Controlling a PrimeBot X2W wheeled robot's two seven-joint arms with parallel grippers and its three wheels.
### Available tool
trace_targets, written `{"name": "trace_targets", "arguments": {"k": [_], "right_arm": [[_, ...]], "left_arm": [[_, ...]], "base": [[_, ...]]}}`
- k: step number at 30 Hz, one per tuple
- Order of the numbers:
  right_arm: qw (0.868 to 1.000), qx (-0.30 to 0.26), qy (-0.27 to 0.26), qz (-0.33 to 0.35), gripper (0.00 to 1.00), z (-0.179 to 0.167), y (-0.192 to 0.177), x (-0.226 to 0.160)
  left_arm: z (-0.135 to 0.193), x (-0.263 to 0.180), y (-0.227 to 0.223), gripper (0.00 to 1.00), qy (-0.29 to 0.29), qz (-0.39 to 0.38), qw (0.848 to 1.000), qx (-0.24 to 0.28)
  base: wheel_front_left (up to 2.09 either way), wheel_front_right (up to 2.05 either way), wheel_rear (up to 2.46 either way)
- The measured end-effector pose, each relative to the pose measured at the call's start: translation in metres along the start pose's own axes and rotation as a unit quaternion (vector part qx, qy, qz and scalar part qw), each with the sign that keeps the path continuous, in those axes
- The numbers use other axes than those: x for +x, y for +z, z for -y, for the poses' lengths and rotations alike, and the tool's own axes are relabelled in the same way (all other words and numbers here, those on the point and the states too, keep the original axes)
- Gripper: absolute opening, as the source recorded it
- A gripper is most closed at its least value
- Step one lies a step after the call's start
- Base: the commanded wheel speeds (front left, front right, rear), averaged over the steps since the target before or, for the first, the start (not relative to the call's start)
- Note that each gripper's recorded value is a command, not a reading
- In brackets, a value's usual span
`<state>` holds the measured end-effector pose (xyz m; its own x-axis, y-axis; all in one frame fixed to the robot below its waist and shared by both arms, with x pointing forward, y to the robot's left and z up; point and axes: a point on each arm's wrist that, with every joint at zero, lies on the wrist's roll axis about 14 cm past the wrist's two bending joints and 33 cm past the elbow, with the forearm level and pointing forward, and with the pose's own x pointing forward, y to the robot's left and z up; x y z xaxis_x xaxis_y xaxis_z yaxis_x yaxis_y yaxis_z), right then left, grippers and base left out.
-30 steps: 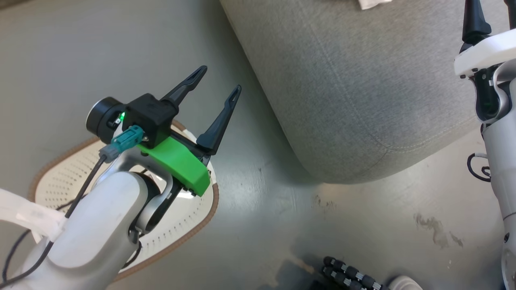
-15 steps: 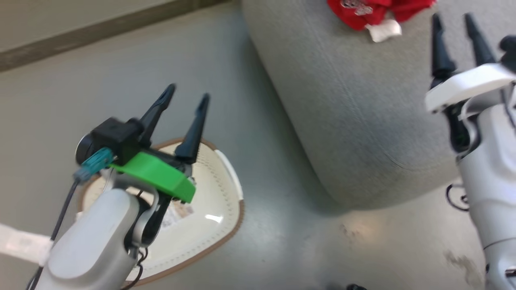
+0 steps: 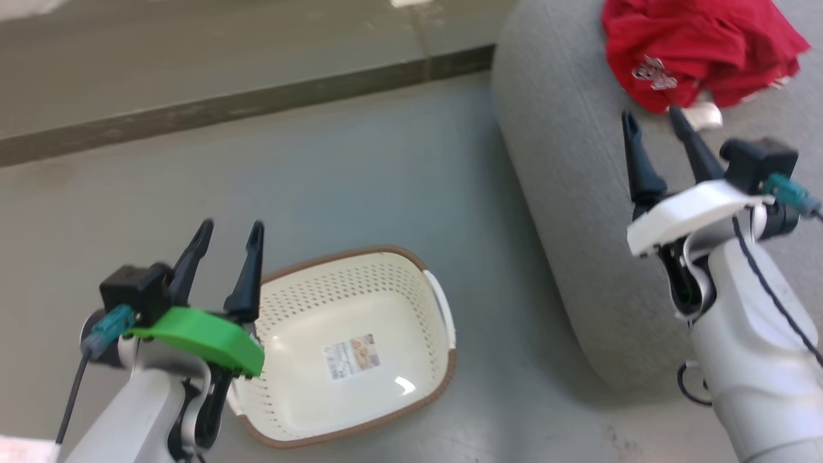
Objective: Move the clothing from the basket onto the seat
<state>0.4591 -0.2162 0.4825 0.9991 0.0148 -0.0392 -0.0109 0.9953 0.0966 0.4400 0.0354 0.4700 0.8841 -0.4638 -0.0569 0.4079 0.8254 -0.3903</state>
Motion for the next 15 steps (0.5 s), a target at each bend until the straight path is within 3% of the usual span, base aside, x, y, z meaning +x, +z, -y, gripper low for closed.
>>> {"name": "trace_targets", "arguments": {"k": [9, 15], "right_arm": [[0.998, 0.017, 0.057, 0.009, 1.00, -0.051, 0.000, -0.014], [0.995, 0.031, 0.093, 0.014, 1.00, -0.085, 0.001, -0.030]], "left_arm": [[-0.048, -0.066, 0.011, 1.00, 0.107, 0.015, 0.994, 0.009], [-0.069, -0.102, 0.041, 1.00, 0.159, 0.066, 0.985, 0.018]], "base": [[0.00, 0.00, 0.00], [0.00, 0.00, 0.00]]}}
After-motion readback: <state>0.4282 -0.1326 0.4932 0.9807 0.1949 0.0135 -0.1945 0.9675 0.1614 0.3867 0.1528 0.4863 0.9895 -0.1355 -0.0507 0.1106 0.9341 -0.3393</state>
